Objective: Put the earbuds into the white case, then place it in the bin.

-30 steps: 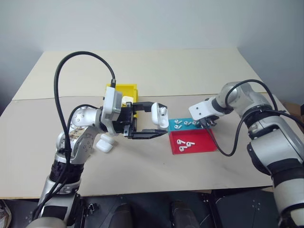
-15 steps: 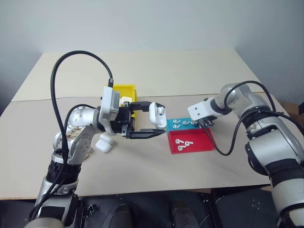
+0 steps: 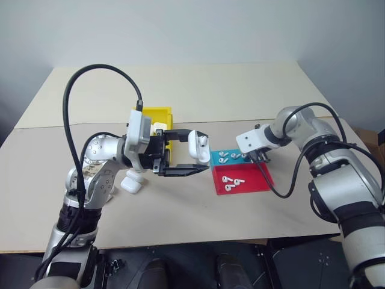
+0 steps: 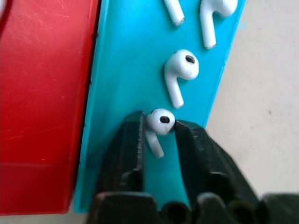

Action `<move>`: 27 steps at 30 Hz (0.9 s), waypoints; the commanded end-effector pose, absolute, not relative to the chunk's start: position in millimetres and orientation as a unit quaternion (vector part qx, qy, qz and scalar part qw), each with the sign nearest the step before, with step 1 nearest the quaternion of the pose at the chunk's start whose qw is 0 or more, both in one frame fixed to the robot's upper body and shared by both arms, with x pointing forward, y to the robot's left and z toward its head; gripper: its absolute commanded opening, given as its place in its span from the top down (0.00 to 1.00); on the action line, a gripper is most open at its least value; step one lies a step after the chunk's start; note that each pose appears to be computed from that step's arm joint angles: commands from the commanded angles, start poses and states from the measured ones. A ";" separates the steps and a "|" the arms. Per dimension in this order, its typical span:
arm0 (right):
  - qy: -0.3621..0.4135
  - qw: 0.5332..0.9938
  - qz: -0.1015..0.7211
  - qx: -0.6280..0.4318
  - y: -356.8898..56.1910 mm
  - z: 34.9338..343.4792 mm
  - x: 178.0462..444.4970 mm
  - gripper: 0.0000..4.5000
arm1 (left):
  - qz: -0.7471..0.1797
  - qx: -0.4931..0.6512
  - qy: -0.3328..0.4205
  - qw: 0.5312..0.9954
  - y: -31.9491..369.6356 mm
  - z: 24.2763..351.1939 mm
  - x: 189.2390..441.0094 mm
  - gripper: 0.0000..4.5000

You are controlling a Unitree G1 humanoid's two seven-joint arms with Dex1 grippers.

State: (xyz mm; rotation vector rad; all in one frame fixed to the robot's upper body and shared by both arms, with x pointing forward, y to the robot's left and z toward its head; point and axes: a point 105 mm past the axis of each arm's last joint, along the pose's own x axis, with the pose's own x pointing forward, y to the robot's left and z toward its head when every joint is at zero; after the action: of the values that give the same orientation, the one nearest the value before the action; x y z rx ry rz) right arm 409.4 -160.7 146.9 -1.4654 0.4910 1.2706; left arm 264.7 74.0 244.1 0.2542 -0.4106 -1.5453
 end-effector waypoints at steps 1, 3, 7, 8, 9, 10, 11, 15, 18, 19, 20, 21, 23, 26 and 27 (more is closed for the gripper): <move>0.225 0.537 0.536 -0.611 -166.3 137.7 406.7 0.86 | -0.689 0.119 -0.199 0.686 76.6 251.7 260.0 0.36; 0.222 0.553 0.530 -0.603 -166.0 139.8 408.8 0.86 | -0.690 0.119 -0.198 0.685 76.2 251.3 259.8 0.36; 0.212 0.633 0.518 -0.535 -165.9 165.5 413.6 0.86 | -0.695 0.118 -0.198 0.681 74.0 252.0 262.2 0.36; 0.208 0.661 0.516 -0.504 -167.2 178.0 414.1 0.86 | -0.696 0.117 -0.198 0.680 74.0 252.9 263.5 0.36; 0.200 0.681 0.521 -0.473 -168.5 190.3 411.7 0.86 | -0.697 0.117 -0.199 0.678 74.3 253.9 265.0 0.36; 0.190 0.698 0.529 -0.444 -169.7 202.2 408.1 0.86 | -0.698 0.117 -0.200 0.677 74.8 255.1 266.5 0.36; 0.180 0.717 0.533 -0.410 -170.5 214.6 404.1 0.86 | -0.699 0.116 -0.201 0.676 75.5 256.6 267.9 0.36; 0.086 0.778 0.548 -0.296 -172.5 266.2 361.3 0.86 | -0.704 0.104 -0.206 0.672 75.9 262.5 275.1 0.36; -0.010 0.804 0.573 -0.158 -155.8 299.8 313.8 0.86 | -0.707 0.095 -0.209 0.669 73.4 264.3 280.6 0.36; -0.038 0.804 0.584 -0.102 -148.4 309.5 297.7 0.86 | -0.708 0.090 -0.210 0.668 71.8 265.3 282.9 0.36; -0.051 0.803 0.590 -0.067 -144.0 314.0 286.7 0.86 | -0.709 0.087 -0.211 0.668 70.8 265.9 284.3 0.36; -0.065 0.800 0.596 -0.036 -137.3 317.9 276.7 0.86 | -0.712 0.084 -0.211 0.664 70.2 266.3 285.5 0.36; -0.091 0.791 0.605 0.007 -122.2 323.2 260.6 0.86 | -0.717 0.079 -0.209 0.660 67.2 266.0 288.5 0.36; -0.112 0.787 0.606 0.035 -102.3 326.1 246.1 0.86 | -0.727 0.071 -0.210 0.649 60.9 266.7 291.0 0.36; -0.115 0.785 0.607 0.037 -96.4 324.4 241.8 0.86 | -0.730 0.067 -0.212 0.646 57.8 268.1 291.7 0.36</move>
State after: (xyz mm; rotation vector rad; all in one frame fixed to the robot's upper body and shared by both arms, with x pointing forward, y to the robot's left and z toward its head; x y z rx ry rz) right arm 253.3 -99.7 317.3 0.1050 -0.2034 1.3301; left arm 293.2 61.9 260.9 0.1395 -0.4500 -1.6408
